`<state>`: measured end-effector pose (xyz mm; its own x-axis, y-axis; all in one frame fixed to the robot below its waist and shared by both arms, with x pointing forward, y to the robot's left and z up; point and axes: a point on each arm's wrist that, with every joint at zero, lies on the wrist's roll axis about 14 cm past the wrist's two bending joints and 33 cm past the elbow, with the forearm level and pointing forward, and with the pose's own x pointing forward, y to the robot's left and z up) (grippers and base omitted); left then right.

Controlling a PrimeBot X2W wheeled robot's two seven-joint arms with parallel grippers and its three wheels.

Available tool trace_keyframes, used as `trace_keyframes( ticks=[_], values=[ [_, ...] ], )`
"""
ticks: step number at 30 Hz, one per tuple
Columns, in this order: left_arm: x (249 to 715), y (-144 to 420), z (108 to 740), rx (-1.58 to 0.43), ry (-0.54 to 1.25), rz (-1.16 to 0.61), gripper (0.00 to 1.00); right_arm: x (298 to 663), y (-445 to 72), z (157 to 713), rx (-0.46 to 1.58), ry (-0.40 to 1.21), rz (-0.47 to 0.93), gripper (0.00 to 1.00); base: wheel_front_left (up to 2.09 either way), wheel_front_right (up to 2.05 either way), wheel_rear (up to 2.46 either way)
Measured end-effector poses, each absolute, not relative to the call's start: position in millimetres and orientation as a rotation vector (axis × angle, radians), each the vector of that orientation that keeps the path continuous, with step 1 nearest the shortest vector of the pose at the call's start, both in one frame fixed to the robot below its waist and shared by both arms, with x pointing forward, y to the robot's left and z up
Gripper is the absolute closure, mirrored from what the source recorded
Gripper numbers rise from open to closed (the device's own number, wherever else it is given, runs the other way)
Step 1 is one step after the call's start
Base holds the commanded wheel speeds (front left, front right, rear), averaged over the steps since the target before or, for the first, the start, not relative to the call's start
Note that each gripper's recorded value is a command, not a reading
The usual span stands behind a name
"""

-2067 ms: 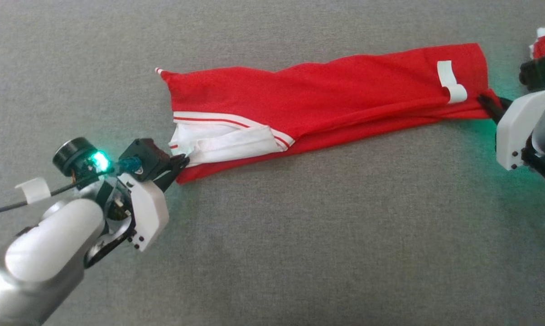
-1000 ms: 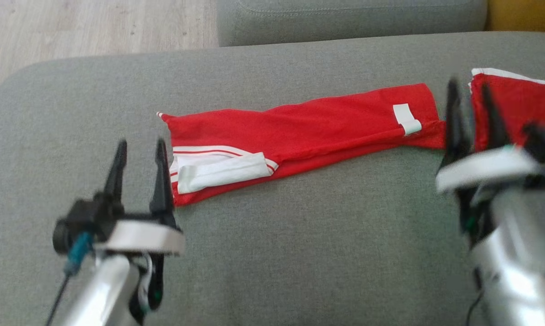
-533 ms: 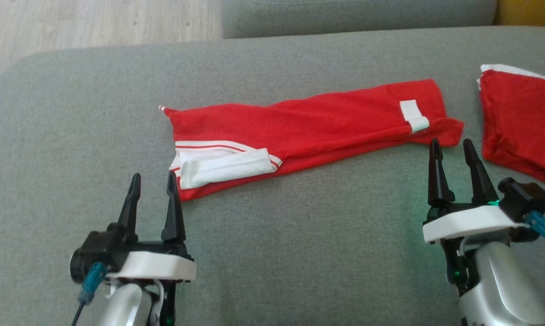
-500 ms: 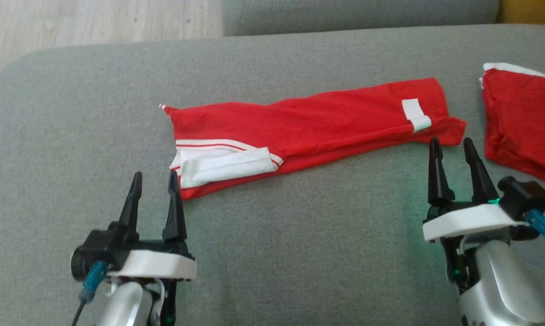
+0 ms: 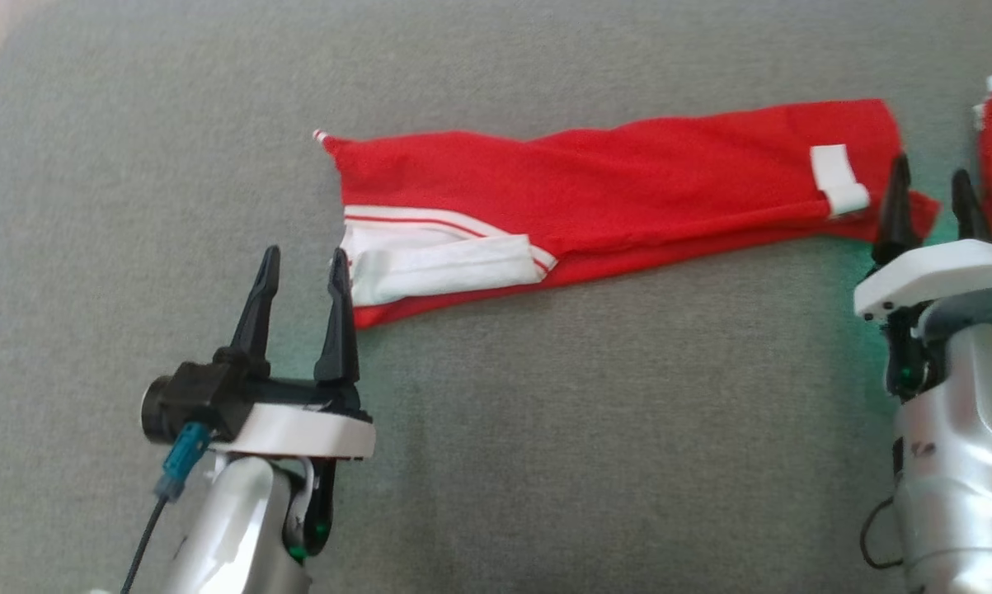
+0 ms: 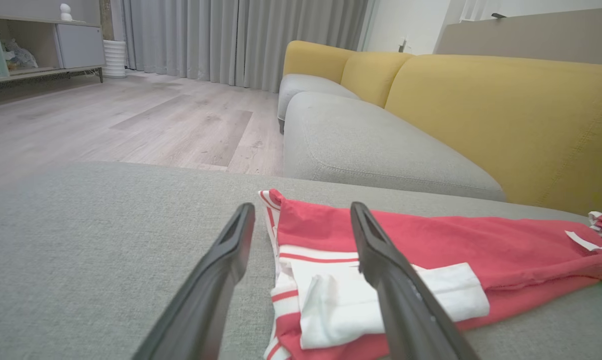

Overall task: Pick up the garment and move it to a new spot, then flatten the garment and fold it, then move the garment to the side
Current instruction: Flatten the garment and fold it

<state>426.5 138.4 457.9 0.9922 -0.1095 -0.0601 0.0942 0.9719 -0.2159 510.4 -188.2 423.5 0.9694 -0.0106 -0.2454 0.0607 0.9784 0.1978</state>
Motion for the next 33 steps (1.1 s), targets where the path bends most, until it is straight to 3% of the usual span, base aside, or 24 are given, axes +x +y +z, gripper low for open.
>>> trace_keyframes(
  ticks=[6, 11, 12, 13, 21, 29, 33],
  values=[
    [428.8, 144.3, 450.3, -0.21, 0.089, -0.087, 0.0, 506.1, -185.8, 371.2, 0.194, 0.437, -0.061, 0.0, 0.0, 0.0, 0.0],
    [428.5, 145.8, 445.4, -0.205, 0.102, -0.084, 0.0, 512.4, -181.0, 361.4, 0.181, 0.483, -0.052, 0.0, 0.0, 0.0, 0.0],
    [429.6, 145.6, 445.1, -0.204, 0.103, -0.085, 0.0, 514.9, -178.6, 360.8, 0.169, 0.49, -0.042, 0.21, 0.0, 0.0, 0.0],
    [430.7, 145.5, 446.1, -0.204, 0.099, -0.086, 0.0, 515.2, -177.5, 360.3, 0.166, 0.494, -0.038, 0.97, 0.0, 0.0, 0.0],
    [435.3, 142.2, 457.1, -0.201, 0.068, -0.096, 0.0, 511.1, -185.9, 374.6, 0.133, 0.429, -0.044, 1.0, 0.0, 0.0, 0.0],
    [431.5, 129.5, 474.6, -0.209, 0.027, -0.137, 0.0, 500.4, -260.9, 424.5, -0.029, 0.281, -0.142, 1.0, 0.0, 0.0, 0.0],
    [422.5, 125.0, 475.8, -0.213, 0.029, -0.147, 0.0, 491.3, -266.3, 438.8, -0.035, 0.243, -0.155, 1.0, 0.0, 0.0, 0.0]
  ],
)
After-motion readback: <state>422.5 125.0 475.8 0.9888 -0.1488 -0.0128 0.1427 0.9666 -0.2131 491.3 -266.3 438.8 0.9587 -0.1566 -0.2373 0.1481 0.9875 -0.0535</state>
